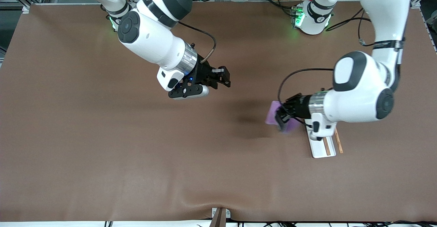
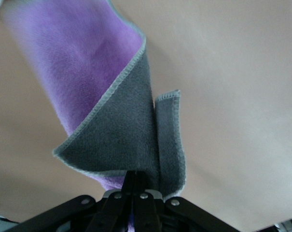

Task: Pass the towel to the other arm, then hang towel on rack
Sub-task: 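Open the right gripper while the left gripper pulls the towel away, then carry the towel with the left gripper over the wooden dowel rack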

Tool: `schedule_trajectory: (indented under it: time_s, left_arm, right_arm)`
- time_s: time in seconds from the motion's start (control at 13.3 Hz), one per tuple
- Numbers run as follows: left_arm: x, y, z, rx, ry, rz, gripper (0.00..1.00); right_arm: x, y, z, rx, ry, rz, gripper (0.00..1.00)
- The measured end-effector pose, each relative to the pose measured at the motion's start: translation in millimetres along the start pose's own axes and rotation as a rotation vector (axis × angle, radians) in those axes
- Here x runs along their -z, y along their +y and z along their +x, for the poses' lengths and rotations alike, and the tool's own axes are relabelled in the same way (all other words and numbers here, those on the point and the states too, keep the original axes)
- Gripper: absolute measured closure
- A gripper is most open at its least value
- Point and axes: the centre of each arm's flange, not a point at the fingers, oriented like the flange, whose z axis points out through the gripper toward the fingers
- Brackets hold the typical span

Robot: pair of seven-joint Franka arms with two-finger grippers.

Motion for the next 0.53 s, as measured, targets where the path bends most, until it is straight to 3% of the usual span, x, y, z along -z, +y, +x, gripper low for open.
schedule_trajectory:
  time_s: [0.15, 0.3, 0.53]
  left_arm:
    - [14.2, -12.1, 17.7, -0.065, 0.058, 0.025, 0.98]
    - [28.7, -26.7, 36.3, -0.169, 0.135, 0.082, 0.98]
    - [47.0, -48.1, 58.5, -0.339, 0.215, 0.191, 0.98]
  right_arm:
    - [8.3, 18.1, 9.2, -0.012, -0.035, -0.041, 0.17]
    - [21.9, 42.3, 19.6, 0.021, -0.054, -0.130, 0.00]
    - [44.4, 80.1, 34.1, 0.115, -0.072, -0.274, 0.00]
